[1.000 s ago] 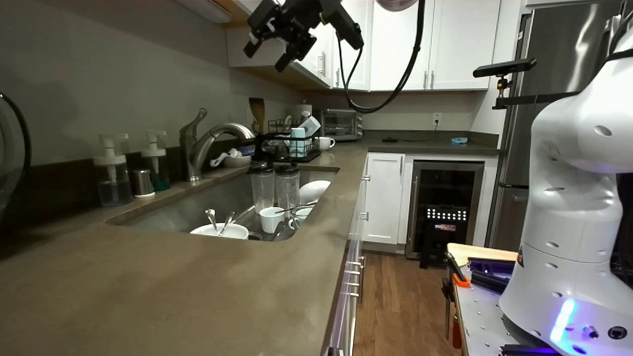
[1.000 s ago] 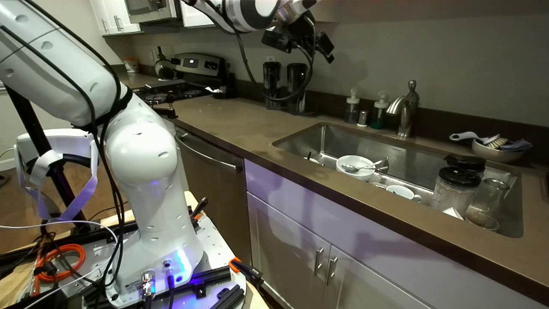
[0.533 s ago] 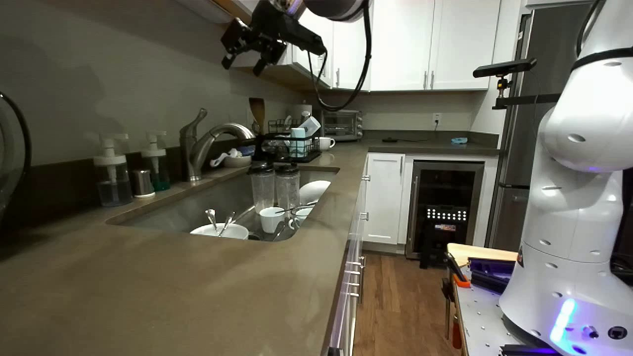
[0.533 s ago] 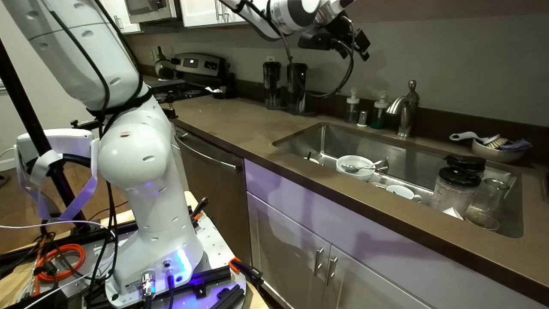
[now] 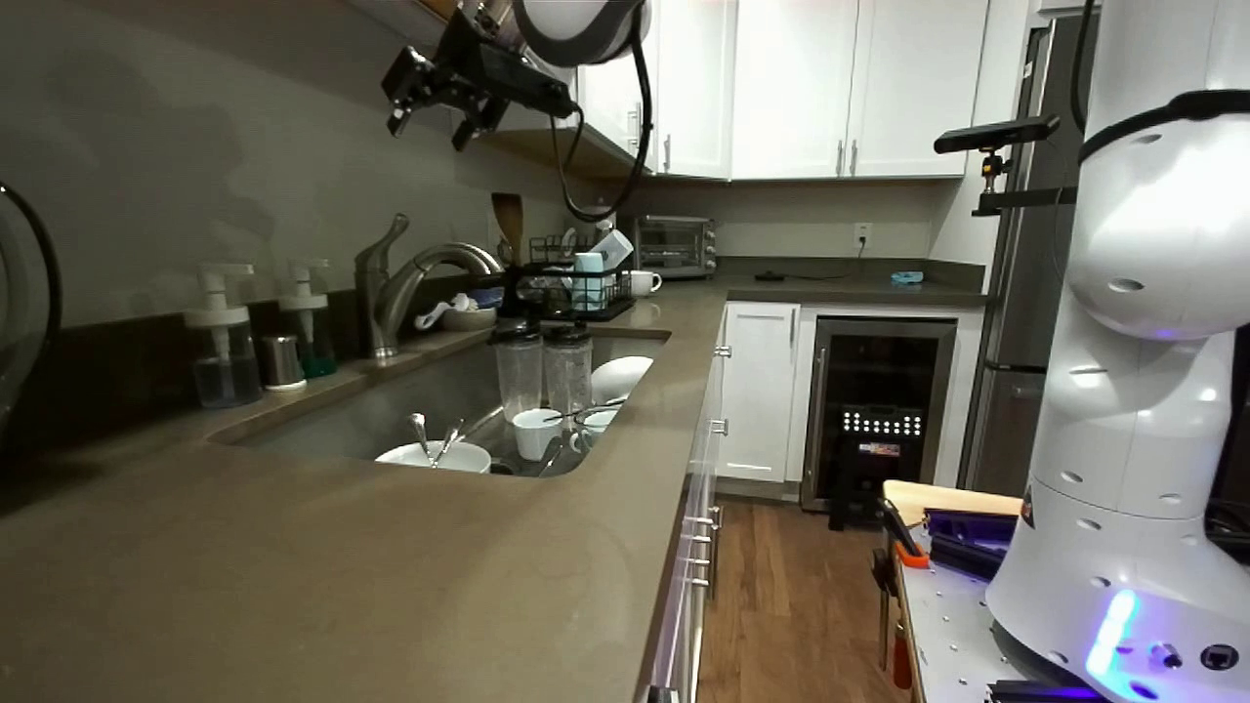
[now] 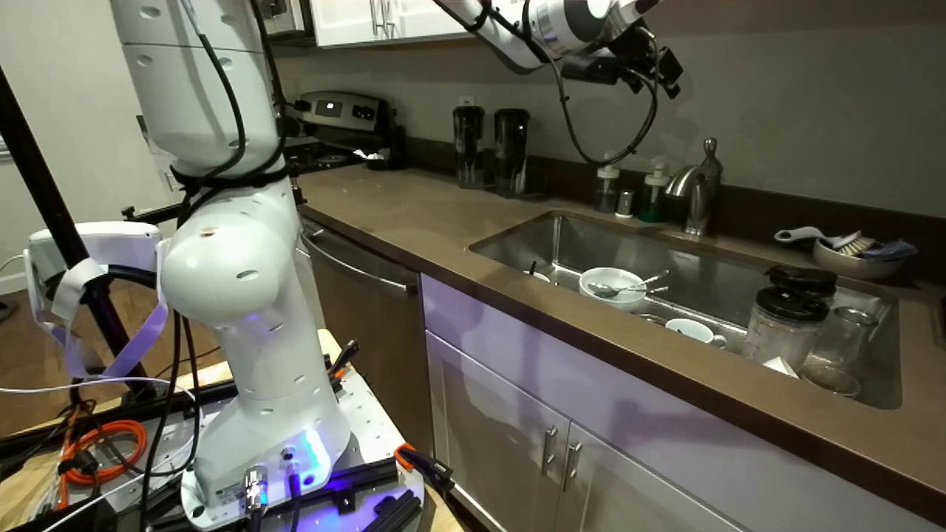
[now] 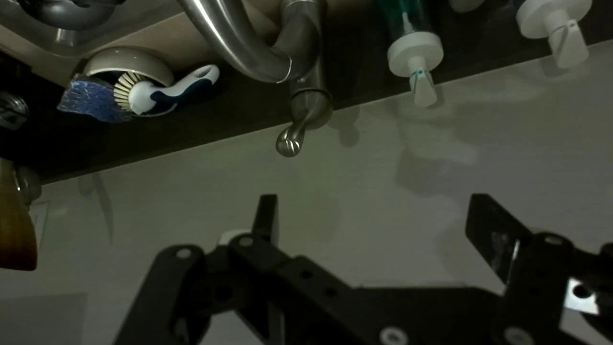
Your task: Push the tap lever backwards
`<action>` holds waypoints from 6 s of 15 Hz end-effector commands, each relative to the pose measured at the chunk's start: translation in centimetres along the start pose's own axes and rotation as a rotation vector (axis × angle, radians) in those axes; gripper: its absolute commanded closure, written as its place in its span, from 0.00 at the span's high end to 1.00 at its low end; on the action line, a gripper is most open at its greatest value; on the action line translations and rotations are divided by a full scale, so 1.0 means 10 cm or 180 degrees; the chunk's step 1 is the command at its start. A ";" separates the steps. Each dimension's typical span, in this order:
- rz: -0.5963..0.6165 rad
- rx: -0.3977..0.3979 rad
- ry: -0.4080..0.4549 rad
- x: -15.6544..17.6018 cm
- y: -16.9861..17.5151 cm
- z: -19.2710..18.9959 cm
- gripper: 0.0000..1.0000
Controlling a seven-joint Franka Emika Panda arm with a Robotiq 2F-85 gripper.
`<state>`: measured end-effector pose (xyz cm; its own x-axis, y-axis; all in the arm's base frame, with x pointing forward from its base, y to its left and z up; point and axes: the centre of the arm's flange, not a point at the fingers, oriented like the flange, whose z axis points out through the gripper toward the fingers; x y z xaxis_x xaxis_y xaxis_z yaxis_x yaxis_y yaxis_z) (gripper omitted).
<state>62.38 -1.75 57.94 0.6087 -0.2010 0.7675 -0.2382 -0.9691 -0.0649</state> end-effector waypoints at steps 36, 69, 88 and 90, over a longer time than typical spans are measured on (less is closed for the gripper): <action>0.0078 0.0009 0.0304 -0.03 0.39 1.39 0.36; 0.0094 -0.0092 -0.0014 -0.29 0.56 1.41 0.00; 0.0025 -0.0001 0.0299 0.08 0.34 1.50 0.00; 0.0010 -0.0041 0.0273 0.16 0.33 1.54 0.00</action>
<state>71.96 -7.42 48.01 0.5488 -0.2080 0.8097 -0.2479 -0.9655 -0.0800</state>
